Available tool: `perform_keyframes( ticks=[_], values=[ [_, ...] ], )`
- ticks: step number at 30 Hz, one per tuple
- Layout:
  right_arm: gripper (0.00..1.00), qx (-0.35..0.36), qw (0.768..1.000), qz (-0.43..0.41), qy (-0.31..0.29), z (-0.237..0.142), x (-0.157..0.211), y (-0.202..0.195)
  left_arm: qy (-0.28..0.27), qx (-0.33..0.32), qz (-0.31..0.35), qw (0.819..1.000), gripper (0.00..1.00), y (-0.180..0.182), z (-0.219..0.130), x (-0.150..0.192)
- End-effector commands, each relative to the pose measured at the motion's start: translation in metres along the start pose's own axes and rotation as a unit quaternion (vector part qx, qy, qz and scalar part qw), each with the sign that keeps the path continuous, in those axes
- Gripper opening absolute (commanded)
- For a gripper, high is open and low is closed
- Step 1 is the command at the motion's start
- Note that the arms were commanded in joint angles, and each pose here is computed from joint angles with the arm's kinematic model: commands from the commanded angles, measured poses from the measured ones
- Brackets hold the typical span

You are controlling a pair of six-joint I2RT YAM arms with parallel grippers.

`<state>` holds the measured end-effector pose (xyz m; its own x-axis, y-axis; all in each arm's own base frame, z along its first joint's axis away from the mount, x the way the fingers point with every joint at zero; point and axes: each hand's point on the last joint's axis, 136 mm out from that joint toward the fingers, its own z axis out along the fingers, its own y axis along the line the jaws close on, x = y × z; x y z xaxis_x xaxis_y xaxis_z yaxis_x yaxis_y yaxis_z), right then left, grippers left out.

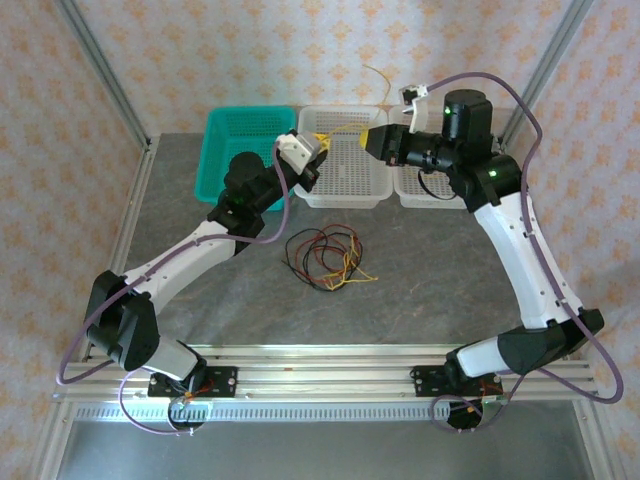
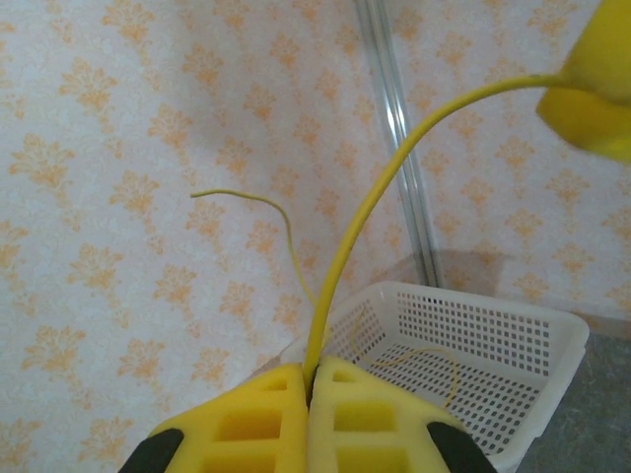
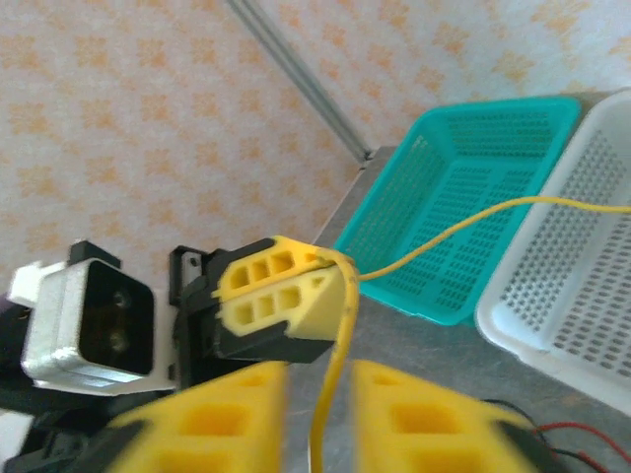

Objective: Untangle the cables

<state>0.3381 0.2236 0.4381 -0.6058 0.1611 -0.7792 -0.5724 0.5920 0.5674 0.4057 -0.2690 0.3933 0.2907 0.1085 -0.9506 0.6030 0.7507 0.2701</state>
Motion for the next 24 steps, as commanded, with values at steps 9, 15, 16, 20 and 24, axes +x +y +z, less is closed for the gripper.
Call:
perform_keyframes(
  ticks=[9,15,16,20,24],
  values=[
    [0.75,0.318,0.903,0.051,-0.284,-0.118,-0.051,-0.108,-0.040,-0.047,-0.036,0.997,0.00,0.011,-0.039,-0.029],
    [0.81,0.139,0.975,0.026,-0.174,-0.041,-0.047,-0.128,-0.065,0.024,-0.054,0.996,0.00,-0.014,-0.059,-0.044],
    [0.83,0.110,0.981,0.017,-0.157,-0.029,-0.045,-0.126,-0.068,0.036,-0.057,0.995,0.00,-0.018,-0.061,-0.047],
    [0.87,0.059,0.990,-0.011,-0.126,0.001,-0.045,-0.131,-0.088,0.078,-0.076,0.990,0.00,-0.031,-0.069,-0.060],
    [0.87,0.028,0.991,-0.028,-0.132,0.009,-0.047,-0.129,-0.096,0.103,-0.089,0.986,0.00,-0.038,-0.071,-0.066]
  ],
)
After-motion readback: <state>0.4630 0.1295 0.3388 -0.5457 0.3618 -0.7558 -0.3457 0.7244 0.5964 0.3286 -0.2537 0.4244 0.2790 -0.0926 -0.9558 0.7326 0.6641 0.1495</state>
